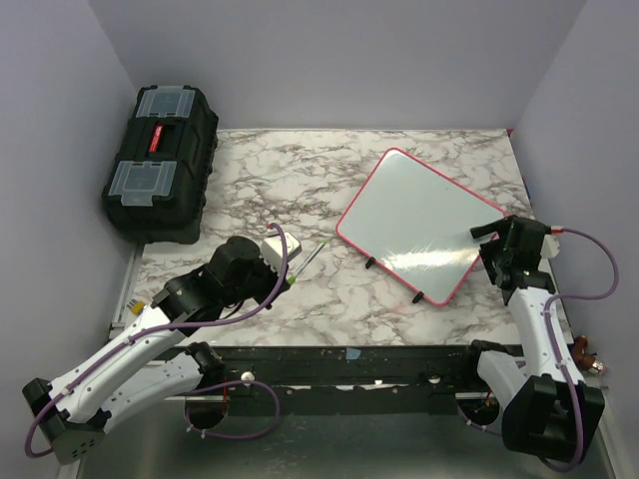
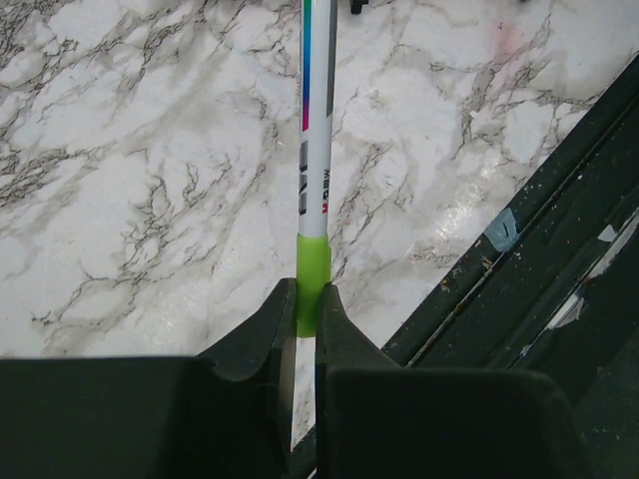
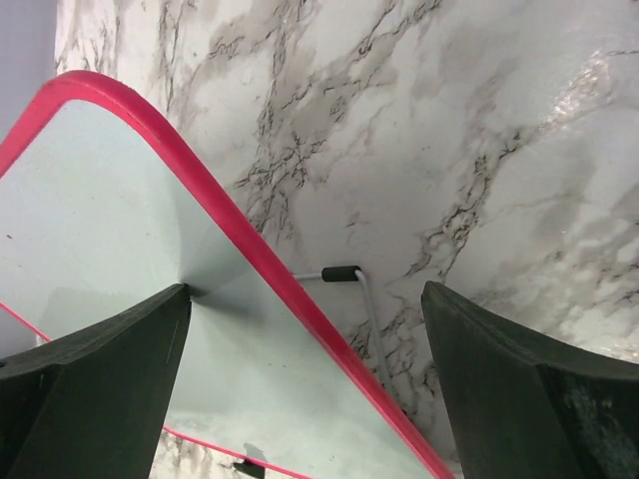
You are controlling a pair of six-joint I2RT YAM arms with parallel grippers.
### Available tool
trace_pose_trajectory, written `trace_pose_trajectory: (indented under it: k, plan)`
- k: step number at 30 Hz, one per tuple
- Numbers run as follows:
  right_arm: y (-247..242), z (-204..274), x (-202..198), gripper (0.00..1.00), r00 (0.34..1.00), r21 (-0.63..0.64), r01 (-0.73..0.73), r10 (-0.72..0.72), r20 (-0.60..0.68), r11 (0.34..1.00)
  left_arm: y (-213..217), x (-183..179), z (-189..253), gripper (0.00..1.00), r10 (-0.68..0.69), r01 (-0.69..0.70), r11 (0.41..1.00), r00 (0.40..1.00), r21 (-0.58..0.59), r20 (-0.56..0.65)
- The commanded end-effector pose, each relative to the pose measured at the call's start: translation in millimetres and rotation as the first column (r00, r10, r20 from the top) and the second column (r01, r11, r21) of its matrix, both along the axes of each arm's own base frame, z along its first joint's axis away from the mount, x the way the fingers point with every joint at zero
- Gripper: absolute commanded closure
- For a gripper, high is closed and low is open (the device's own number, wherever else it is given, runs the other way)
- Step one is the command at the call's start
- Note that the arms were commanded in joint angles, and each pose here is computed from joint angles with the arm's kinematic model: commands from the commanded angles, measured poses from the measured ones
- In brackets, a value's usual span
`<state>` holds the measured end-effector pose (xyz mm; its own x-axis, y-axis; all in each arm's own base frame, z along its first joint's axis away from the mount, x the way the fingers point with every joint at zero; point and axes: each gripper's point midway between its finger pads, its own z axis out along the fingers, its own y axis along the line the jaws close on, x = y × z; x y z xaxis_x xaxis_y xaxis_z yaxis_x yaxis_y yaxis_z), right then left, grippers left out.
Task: Write a sentence on the whiteboard
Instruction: Move the whiteboard stand to the center of the board, then pass from the left arm to the right
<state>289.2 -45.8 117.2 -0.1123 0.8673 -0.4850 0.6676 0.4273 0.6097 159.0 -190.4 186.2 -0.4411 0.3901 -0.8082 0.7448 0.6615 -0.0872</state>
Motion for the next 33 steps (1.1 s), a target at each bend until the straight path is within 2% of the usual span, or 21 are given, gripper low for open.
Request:
trace_pose_trajectory:
  k: [1,5,9,12,13,15,18,21,24,29,33]
  plan:
    - [-7,15,-12,0.00,1.000,-0.082,-0.013,0.011,-0.028,0.997,0,3,-4,1.00,0.006,-0.006,1.000,1.000,0.011,0.003]
    - [5,33,-17,0.00,0.995,-0.084,-0.096,0.097,0.003,0.992,-2,1,-5,1.00,-0.009,0.009,1.000,1.000,0.009,-0.004]
    - [8,54,-32,0.00,0.993,-0.120,-0.115,0.118,0.016,0.986,-4,0,-5,1.00,-0.023,0.023,1.000,1.000,0.003,-0.009]
    - [18,80,-37,0.00,0.981,-0.133,-0.162,0.173,0.082,0.978,-8,-3,-3,1.00,-0.043,0.043,0.999,0.999,-0.012,-0.015]
    - [30,90,-35,0.00,0.963,-0.123,-0.226,0.241,0.121,0.966,-9,-4,-1,1.00,-0.053,0.053,0.998,0.998,-0.017,-0.016]
    - [65,116,-28,0.00,0.873,-0.111,-0.410,0.424,0.240,0.905,-14,-5,3,1.00,-0.082,0.082,0.996,0.996,-0.020,-0.021]
    - [120,164,-33,0.02,0.613,-0.154,-0.659,0.645,0.456,0.736,-21,-7,14,1.00,-0.141,0.142,0.990,0.989,0.010,-0.046]
    - [155,191,-46,0.03,0.390,-0.165,-0.805,0.717,0.577,0.571,-29,0,28,1.00,-0.180,0.181,0.983,0.983,0.038,-0.042]
    - [177,212,-55,0.04,0.221,-0.224,-0.872,0.758,0.613,0.435,-43,5,40,1.00,-0.237,0.238,0.970,0.971,0.040,-0.033]
    - [201,206,-54,0.06,0.121,-0.196,-0.942,0.823,0.555,0.271,-66,9,59,1.00,-0.333,0.335,0.940,0.942,0.060,-0.039]
    - [224,202,-62,0.07,0.013,-0.191,-0.971,0.834,0.552,0.142,-85,8,79,1.00,-0.413,0.414,0.909,0.910,0.043,-0.029]
